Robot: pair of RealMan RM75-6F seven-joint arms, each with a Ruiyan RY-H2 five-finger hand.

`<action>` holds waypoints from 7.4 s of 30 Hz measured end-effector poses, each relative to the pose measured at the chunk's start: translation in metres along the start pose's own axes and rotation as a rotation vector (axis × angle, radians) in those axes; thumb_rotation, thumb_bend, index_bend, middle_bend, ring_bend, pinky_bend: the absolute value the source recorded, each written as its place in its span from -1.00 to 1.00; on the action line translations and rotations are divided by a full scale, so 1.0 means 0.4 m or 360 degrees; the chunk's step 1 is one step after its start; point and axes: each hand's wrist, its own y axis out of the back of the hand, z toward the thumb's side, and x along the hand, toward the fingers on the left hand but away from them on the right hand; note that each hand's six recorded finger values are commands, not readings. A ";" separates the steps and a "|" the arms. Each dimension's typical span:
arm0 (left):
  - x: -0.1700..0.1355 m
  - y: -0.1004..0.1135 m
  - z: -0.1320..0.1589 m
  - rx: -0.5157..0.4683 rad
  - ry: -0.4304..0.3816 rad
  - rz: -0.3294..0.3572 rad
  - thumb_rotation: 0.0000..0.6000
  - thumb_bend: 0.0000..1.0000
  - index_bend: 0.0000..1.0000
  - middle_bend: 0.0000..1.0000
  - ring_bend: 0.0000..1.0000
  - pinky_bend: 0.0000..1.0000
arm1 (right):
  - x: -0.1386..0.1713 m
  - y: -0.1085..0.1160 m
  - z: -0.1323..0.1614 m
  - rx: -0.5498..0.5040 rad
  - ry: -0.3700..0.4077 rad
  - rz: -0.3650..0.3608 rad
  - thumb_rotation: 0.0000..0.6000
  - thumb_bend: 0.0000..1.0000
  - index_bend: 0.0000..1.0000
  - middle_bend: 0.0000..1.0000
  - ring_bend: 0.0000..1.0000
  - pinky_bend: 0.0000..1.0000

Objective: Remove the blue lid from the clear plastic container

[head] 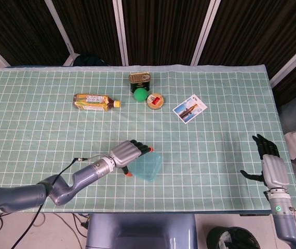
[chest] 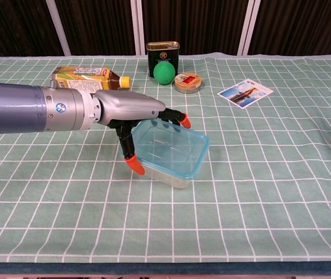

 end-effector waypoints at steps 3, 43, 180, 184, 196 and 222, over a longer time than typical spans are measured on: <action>-0.003 -0.007 -0.008 0.0082 -0.0027 -0.0012 1.00 -0.86 -0.82 -0.70 -0.77 -0.47 | 0.000 0.000 0.001 0.0006 0.0003 0.0000 1.00 -0.74 -1.00 -1.00 -1.00 -1.00; 0.061 0.031 0.002 0.0074 -0.0060 0.0041 1.00 -0.86 -0.86 -0.75 -0.78 -0.50 | -0.064 -0.097 0.330 -0.0165 0.0327 0.0152 1.00 -0.74 -1.00 -1.00 -1.00 -1.00; 0.135 0.038 0.070 -0.0227 0.0017 -0.0094 1.00 -0.86 -0.68 -0.56 -0.56 -0.31 | 0.024 -0.341 0.480 -0.0645 0.0017 0.0220 1.00 -0.74 -1.00 -1.00 -1.00 -1.00; 0.136 0.037 0.069 -0.0223 0.0021 -0.0104 1.00 -0.86 -0.68 -0.56 -0.56 -0.30 | 0.023 -0.338 0.481 -0.0665 0.0006 0.0219 1.00 -0.74 -1.00 -1.00 -1.00 -1.00; 0.142 0.041 0.073 -0.0223 0.0027 -0.0109 1.00 -0.86 -0.70 -0.61 -0.61 -0.37 | 0.021 -0.333 0.489 -0.0744 -0.0028 0.0215 1.00 -0.74 -1.00 -1.00 -1.00 -1.00; 0.146 0.046 0.088 -0.0260 0.0010 -0.0214 1.00 -1.00 -1.00 -1.00 -0.95 -0.65 | 0.010 -0.339 0.477 -0.0783 0.0037 0.0135 1.00 -0.74 -1.00 -1.00 -1.00 -1.00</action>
